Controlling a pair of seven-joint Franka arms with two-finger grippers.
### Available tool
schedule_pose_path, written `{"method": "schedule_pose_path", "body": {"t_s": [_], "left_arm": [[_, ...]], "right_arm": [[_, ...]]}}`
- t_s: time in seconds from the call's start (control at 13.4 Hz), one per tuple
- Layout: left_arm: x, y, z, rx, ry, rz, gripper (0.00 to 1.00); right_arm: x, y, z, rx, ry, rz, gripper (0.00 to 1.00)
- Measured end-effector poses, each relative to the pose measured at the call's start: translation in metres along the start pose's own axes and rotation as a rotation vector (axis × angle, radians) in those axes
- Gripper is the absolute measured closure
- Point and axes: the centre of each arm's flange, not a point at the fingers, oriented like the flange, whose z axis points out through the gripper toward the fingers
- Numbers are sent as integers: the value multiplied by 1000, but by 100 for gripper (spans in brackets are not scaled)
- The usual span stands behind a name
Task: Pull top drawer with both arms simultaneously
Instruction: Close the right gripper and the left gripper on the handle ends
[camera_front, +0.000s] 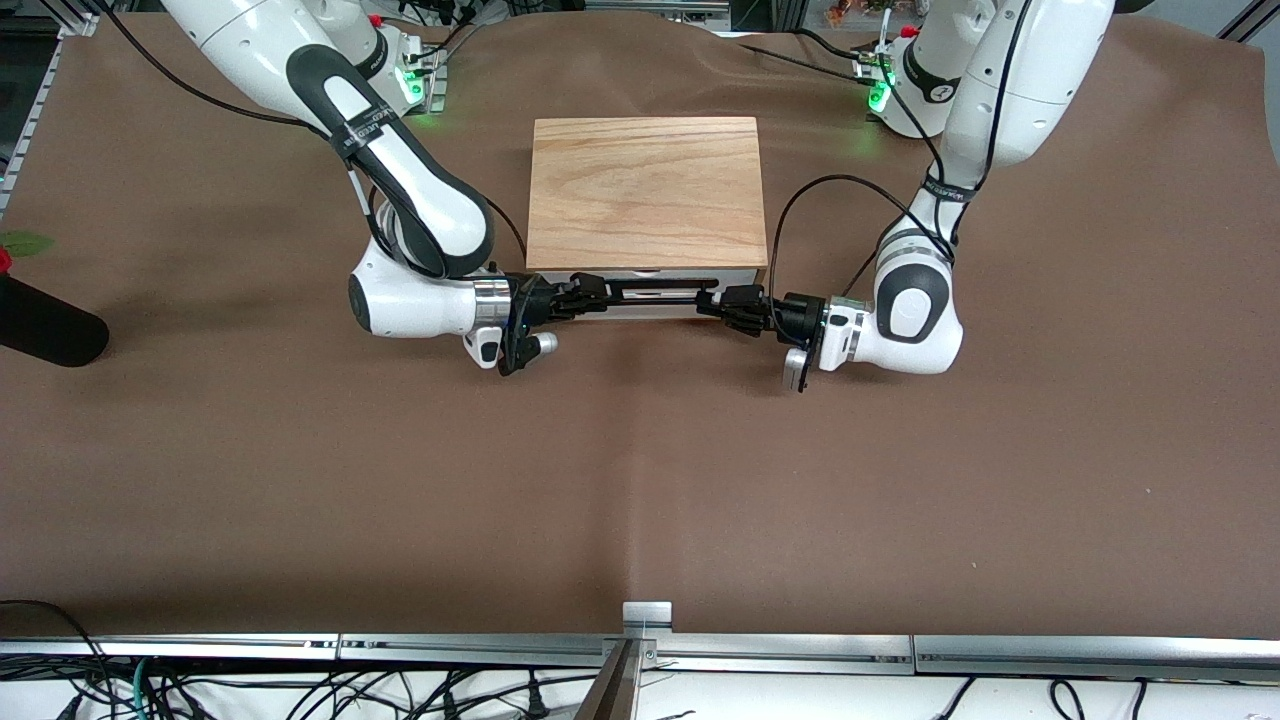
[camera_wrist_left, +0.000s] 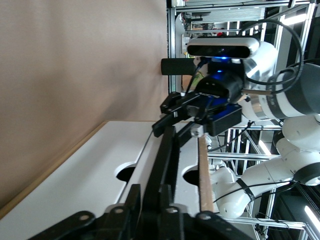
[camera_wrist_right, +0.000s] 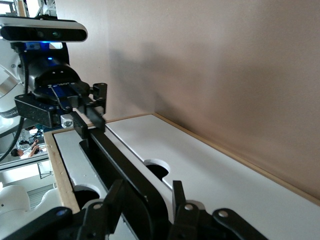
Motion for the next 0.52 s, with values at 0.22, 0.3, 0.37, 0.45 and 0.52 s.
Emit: {"method": "schedule_pose_path", "body": {"t_s": [0.22, 0.3, 0.37, 0.45, 0.52], "left_arm": [[0, 0, 0, 4, 2, 10, 83], [0, 0, 0, 3, 3, 11, 83], [0, 0, 0, 4, 3, 11, 83], [0, 0, -1, 4, 3, 11, 83], [0, 0, -1, 4, 3, 11, 83]], "right_arm": [[1, 0, 0, 2, 1, -6, 62], [1, 0, -1, 7, 1, -26, 65], [1, 1, -1, 10, 2, -36, 65], [1, 2, -1, 13, 3, -37, 66], [1, 2, 0, 17, 3, -33, 66]]}}
